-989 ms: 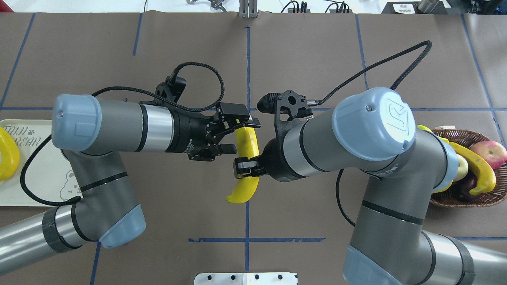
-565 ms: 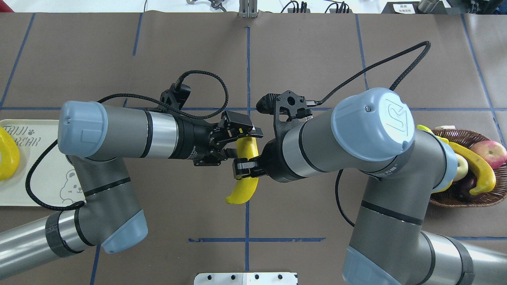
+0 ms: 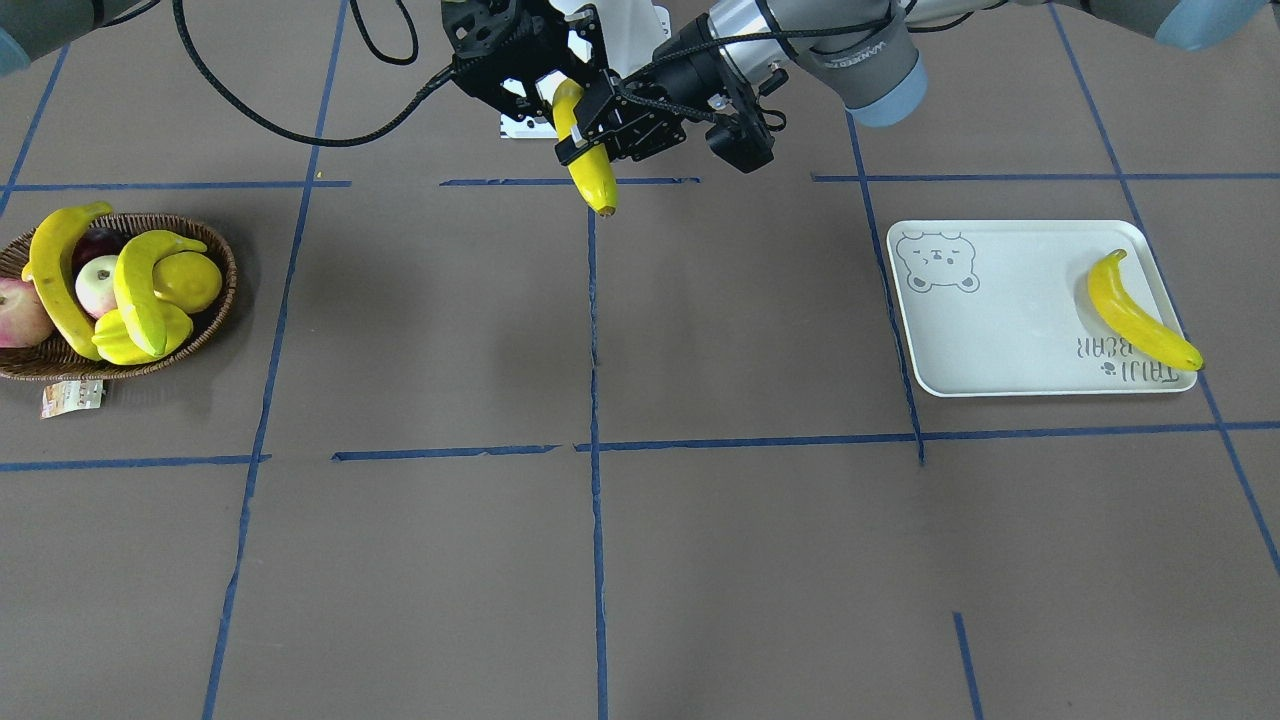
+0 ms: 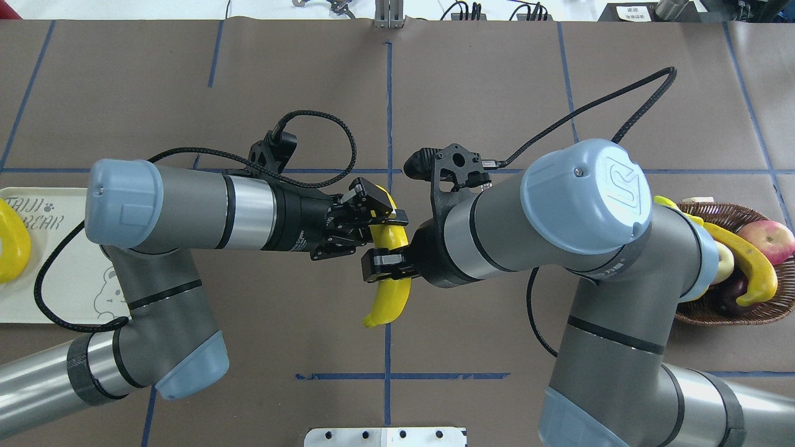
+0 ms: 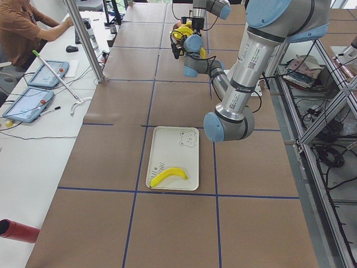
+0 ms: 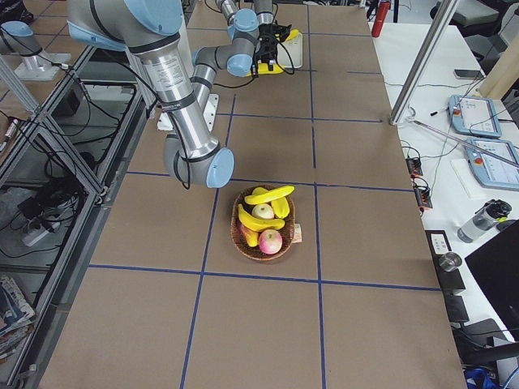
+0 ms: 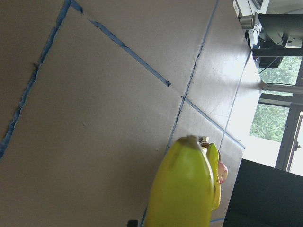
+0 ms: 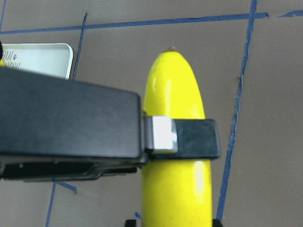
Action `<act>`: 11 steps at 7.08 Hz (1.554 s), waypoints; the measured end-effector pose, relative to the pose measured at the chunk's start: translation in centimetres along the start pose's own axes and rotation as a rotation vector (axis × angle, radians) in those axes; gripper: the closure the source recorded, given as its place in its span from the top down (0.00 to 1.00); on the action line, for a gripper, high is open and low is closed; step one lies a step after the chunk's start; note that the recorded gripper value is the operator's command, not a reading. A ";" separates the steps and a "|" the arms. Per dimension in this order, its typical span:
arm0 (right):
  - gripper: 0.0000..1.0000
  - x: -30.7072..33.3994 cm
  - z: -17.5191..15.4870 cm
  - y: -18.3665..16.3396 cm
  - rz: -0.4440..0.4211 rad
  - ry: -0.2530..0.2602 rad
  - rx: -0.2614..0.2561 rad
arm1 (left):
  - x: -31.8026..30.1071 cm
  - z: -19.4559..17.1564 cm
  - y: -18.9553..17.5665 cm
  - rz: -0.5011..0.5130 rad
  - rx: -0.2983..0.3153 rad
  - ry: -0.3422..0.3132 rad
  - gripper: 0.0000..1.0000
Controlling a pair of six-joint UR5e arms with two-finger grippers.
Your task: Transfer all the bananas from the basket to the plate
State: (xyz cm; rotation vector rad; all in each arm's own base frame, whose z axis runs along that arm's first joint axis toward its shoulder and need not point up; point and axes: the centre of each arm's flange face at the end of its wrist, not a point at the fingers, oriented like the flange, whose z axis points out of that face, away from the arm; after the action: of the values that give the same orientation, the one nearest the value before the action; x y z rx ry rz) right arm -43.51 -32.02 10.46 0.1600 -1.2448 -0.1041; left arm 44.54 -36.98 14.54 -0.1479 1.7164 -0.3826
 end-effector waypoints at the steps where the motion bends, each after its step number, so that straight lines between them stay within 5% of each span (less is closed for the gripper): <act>1: 1.00 0.0 -0.5 0.2 0.004 -0.008 0.001 | -0.2 0.0 -0.1 0.000 0.002 -0.004 0.00; 4: 1.00 0.7 -3.4 1.1 0.002 -0.033 0.013 | -1.2 -0.1 -2.4 -0.002 0.050 -0.054 0.00; 6: 1.00 3.7 -5.8 1.2 0.024 -0.002 0.038 | -3.0 -2.0 -7.4 0.022 0.125 -0.261 0.00; 11: 1.00 18.1 -9.8 -0.5 0.091 0.274 0.090 | -20.2 -16.8 -17.9 0.133 0.241 -0.701 0.00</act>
State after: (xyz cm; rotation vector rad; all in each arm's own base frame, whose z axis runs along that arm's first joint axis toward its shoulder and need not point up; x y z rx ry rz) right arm -28.43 -34.91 24.18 0.1884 -0.9819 0.0515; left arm 29.81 -44.61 41.61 0.0126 0.9745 -0.3787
